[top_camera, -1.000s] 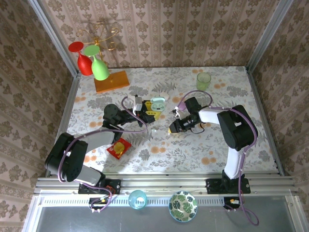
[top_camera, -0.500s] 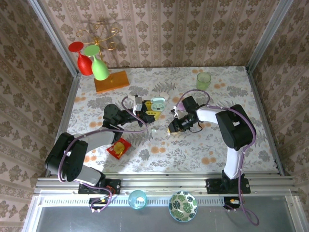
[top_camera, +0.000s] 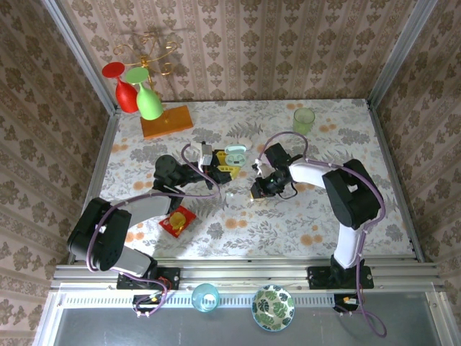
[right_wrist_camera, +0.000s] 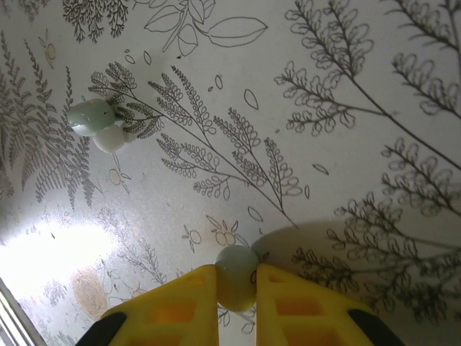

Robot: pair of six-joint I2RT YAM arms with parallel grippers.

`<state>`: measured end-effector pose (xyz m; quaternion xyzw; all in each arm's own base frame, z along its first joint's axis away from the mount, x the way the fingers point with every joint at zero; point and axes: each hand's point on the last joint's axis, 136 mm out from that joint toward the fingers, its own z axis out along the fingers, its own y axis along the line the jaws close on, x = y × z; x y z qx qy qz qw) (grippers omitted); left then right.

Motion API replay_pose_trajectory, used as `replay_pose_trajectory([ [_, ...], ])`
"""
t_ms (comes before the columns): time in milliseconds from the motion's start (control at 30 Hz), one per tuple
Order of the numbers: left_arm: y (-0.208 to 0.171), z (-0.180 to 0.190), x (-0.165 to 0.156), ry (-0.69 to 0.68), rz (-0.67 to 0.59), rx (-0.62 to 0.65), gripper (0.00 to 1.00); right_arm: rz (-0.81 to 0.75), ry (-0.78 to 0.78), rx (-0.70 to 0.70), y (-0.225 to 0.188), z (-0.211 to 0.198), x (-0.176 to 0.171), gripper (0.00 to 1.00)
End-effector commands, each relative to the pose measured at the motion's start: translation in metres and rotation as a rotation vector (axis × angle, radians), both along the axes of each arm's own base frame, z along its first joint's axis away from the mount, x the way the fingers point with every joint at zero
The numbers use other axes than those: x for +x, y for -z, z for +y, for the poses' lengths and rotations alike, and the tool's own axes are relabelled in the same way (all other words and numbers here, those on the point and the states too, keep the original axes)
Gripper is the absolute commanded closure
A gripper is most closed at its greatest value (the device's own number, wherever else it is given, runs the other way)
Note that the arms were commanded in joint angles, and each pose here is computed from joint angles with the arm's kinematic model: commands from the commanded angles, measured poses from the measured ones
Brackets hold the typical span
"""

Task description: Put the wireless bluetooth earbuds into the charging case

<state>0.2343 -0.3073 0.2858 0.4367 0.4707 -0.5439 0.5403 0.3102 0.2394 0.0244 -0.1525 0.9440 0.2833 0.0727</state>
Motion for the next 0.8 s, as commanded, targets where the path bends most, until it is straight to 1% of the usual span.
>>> replay_pose_trajectory([
  [0,-0.009,-0.001,-0.005,0.02,-0.036,-0.021,0.78,-0.043,0.084,-0.065,-0.015,-0.016,0.002,0.86],
  [100,-0.008,-0.001,-0.004,0.019,-0.035,-0.019,0.77,-0.075,0.154,-0.091,-0.027,-0.026,0.007,0.85],
  [167,-0.007,-0.001,-0.004,0.018,-0.034,-0.018,0.77,-0.103,0.215,-0.129,-0.033,-0.038,0.011,0.83],
  [267,-0.006,-0.001,-0.004,0.015,-0.034,-0.017,0.77,-0.123,0.345,-0.233,-0.041,-0.062,0.016,0.82],
  [333,-0.007,0.0,-0.004,0.015,-0.036,-0.018,0.77,-0.131,0.43,-0.336,-0.047,-0.083,0.017,0.82],
  [433,-0.007,-0.001,-0.005,0.019,-0.037,-0.018,0.78,-0.137,0.511,-0.445,-0.054,-0.106,0.014,0.84],
  [567,-0.008,-0.001,-0.005,0.024,-0.041,-0.018,0.77,-0.159,0.549,-0.567,-0.067,-0.125,0.01,0.85],
  [767,-0.008,-0.002,-0.006,0.034,-0.042,-0.016,0.77,-0.163,0.542,-0.742,-0.081,-0.14,0.004,0.85],
])
